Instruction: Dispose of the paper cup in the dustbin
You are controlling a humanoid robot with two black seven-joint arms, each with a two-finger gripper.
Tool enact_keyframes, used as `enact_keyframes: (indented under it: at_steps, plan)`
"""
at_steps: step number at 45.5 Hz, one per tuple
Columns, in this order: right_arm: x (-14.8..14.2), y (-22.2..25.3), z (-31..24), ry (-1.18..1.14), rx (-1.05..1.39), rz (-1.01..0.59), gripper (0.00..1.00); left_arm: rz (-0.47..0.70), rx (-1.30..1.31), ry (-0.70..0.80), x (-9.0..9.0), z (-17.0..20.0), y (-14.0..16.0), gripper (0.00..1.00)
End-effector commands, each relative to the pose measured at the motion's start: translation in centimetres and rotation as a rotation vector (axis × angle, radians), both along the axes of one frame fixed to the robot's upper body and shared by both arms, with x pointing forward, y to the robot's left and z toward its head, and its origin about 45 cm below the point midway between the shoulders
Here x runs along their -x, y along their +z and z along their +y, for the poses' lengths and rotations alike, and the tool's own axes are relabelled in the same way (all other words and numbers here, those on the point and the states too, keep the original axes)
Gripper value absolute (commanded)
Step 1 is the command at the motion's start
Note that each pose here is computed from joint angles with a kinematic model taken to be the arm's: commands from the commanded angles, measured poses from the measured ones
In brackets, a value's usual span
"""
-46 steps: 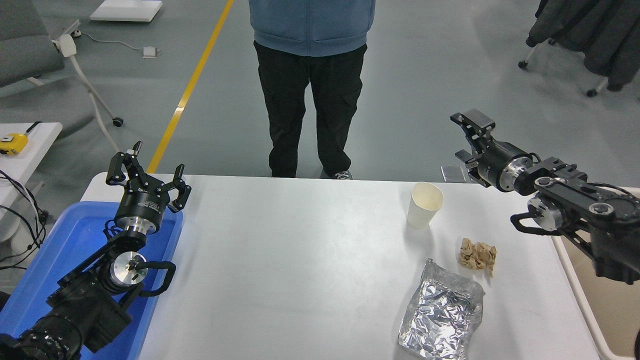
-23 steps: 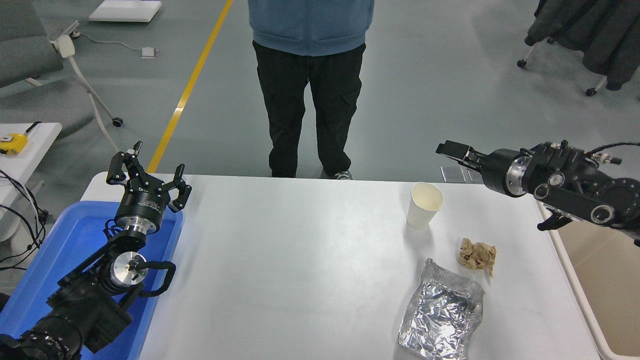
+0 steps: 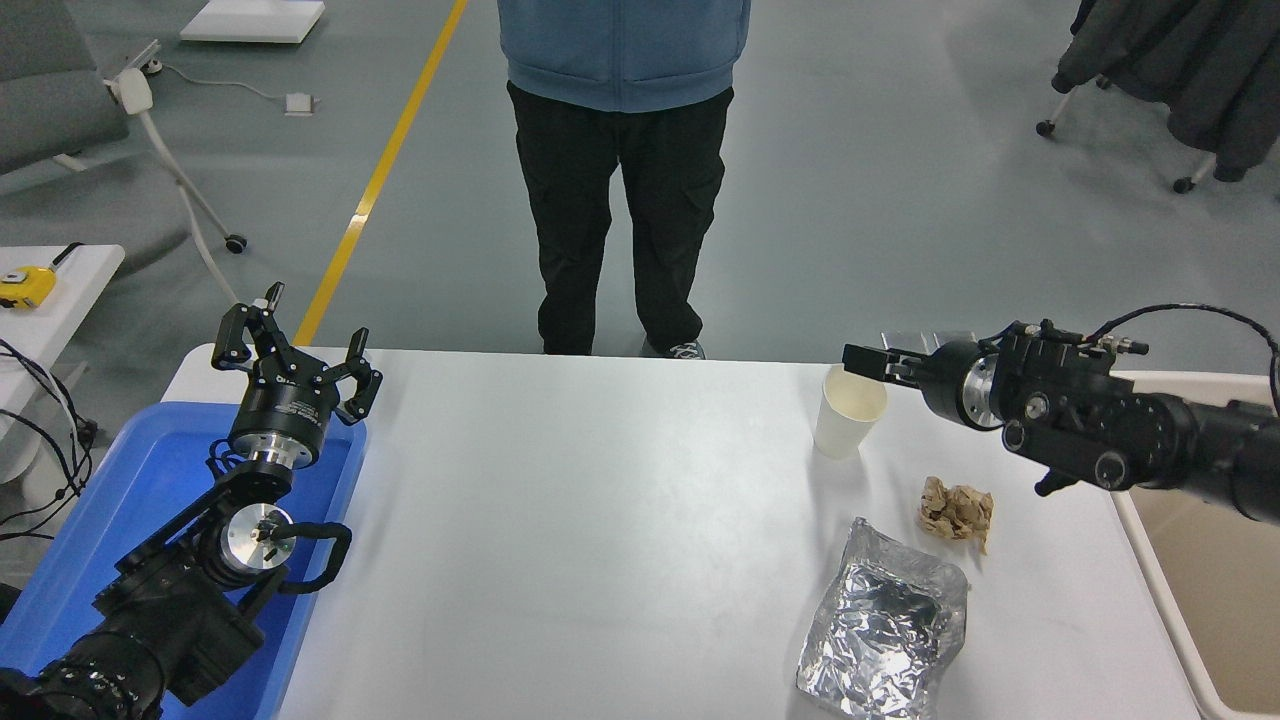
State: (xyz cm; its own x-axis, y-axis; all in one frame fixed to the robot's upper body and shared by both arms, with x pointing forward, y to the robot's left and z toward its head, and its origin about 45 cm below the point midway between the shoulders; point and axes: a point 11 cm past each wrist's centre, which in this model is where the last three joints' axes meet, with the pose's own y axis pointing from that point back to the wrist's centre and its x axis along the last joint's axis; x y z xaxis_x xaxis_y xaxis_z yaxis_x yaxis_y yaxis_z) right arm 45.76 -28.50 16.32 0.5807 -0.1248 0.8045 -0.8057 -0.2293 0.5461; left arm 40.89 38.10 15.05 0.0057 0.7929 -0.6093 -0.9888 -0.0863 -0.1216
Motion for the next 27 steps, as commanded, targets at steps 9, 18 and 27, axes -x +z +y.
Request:
enact_keyframes:
  at_steps: [9, 18, 27]
  plan:
    - [0.1, -2.7, -0.8, -0.032, 0.067, -0.006, 0.99, 0.0, 0.0, 0.0, 0.0, 0.0, 0.0, 1.0]
    - [0.5, -3.6, -0.3, -0.028, 0.062, 0.0, 0.99, 0.0, 0.0, 0.0, 0.0, 0.0, 0.0, 1.0]
    - [0.4, -4.4, 0.2, -0.036, 0.072, -0.016, 0.98, 0.0, 0.0, 0.0, 0.0, 0.0, 0.0, 1.0]
